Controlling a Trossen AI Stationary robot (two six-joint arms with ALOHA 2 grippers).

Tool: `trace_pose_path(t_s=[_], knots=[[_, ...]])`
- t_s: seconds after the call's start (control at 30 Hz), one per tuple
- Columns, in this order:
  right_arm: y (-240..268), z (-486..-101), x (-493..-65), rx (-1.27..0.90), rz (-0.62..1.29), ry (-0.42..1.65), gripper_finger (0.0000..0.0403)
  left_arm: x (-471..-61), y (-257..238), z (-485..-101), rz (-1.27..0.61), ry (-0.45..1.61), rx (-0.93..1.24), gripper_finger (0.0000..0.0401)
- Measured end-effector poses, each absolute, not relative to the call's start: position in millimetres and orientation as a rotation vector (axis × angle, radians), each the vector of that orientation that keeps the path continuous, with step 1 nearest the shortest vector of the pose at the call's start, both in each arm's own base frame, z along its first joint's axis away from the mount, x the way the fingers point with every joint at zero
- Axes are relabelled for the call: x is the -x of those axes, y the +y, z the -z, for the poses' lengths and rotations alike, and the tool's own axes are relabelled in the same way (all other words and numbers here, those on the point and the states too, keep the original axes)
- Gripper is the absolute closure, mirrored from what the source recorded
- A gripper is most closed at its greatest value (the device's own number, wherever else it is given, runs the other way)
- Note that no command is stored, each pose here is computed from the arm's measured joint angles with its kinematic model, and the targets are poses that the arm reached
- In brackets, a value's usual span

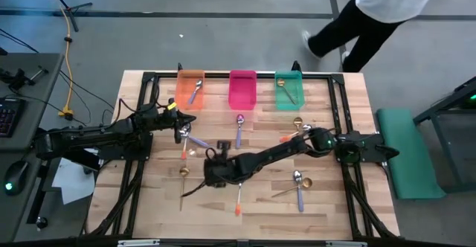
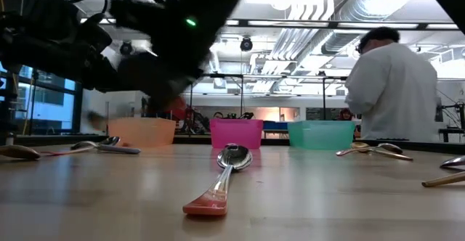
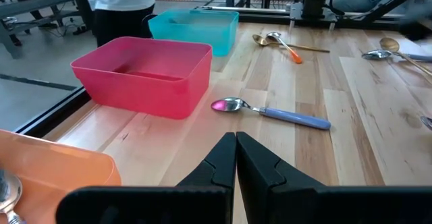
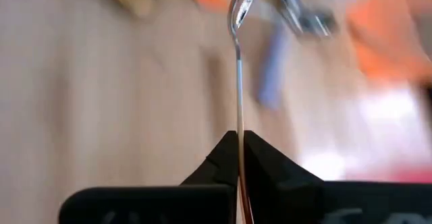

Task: Sort silverware by color (type)
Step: Put the orange spoon into the pink bin

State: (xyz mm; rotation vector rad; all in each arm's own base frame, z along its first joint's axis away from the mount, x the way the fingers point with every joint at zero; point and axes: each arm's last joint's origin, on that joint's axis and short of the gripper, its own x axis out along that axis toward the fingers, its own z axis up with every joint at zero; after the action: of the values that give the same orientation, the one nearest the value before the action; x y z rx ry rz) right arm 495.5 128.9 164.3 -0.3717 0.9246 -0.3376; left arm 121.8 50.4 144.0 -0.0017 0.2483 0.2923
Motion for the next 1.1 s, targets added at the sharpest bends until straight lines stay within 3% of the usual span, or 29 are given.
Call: trace_pose_path(t_s=[0.27,0.5,0.83,1.1], knots=[[111.0,-186.5,-447.9,0.435,0.717,1.110,0.0403,-121.9,50.4,-144.3,-0.292,0.245,0.001,0.0396],[45.2,-208.4,-435.8,0.350,1.017,1.128,0.0403,-122.4,50.6,-146.8,-0.295,0.219,0.002,0.0396],[-84.2,-202.1,-454.4,0.122,0.977,1.210,0.0403,-122.1,50.6,-145.4,-0.295,0.233,0.006,0.0396],[-146.0,-196.3,-448.1,-0.081,0.974,1.198,0.0403,-122.1,50.5,-145.5,-0.295,0.232,0.006,0.0396]])
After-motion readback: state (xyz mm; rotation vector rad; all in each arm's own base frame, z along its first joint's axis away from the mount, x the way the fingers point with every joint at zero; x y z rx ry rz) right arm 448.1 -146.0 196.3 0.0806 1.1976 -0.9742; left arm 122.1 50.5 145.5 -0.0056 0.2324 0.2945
